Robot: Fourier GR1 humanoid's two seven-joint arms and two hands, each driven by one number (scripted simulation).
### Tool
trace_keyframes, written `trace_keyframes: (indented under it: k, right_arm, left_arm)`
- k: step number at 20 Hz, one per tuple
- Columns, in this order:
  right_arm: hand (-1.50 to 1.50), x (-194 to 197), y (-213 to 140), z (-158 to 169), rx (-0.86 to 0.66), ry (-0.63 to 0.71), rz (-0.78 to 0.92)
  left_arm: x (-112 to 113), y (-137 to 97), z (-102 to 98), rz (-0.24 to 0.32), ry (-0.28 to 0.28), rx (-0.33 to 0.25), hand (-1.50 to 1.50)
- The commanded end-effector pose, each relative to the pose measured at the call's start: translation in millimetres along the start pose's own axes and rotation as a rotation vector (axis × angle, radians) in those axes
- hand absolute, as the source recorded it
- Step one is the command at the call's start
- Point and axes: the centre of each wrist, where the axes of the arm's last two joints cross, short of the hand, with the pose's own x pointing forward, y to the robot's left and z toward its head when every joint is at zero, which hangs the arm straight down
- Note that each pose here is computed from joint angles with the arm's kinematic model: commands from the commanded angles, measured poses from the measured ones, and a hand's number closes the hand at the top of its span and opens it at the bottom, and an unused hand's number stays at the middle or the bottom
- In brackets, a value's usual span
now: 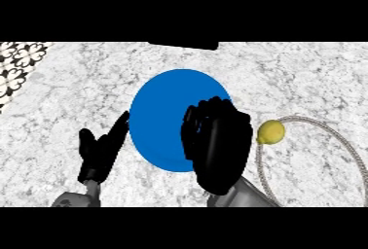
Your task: Pick the pear from the placemat and place it in the plate
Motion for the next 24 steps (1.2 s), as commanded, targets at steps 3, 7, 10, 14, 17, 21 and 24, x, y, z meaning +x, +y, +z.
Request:
trace_keyframes:
  k: [3, 7, 10, 14, 17, 21, 24]
  right_arm:
    - [1.50, 6.9, 3.1, -6.6, -0.135, 0.241, -0.110]
    - [1.50, 3.8, 8.1, -21.2, -0.246, 0.265, -0.080]
    - [1.50, -7.5, 20.3, -23.7, -0.256, 0.291, -0.037]
    - [1.50, -12.7, 22.5, -33.5, -0.302, 0.312, -0.073]
    - [1.50, -23.4, 31.2, -35.5, -0.305, 0.339, -0.077]
    - [1.50, -30.2, 42.4, -36.9, -0.296, 0.350, -0.094]
    - [1.50, -62.1, 53.8, -45.4, -0.211, 0.534, -0.013]
  left_arm:
    - [-9.1, 3.4, 3.3, 0.003, 0.056, 0.008, 0.00]
    - [-9.1, 3.4, 3.4, 0.027, 0.044, 0.042, 0.00]
    - [-4.7, -0.3, 3.4, 0.030, 0.039, 0.027, 0.00]
    - [-9.7, 11.3, 5.1, 0.030, 0.051, 0.060, 0.00]
    - [-11.2, 7.4, 13.0, 0.035, 0.043, 0.051, 0.00]
    - [-4.2, 6.4, 3.7, 0.021, 0.049, 0.057, 0.00]
    - [-9.1, 9.7, 12.8, 0.027, 0.034, 0.062, 0.00]
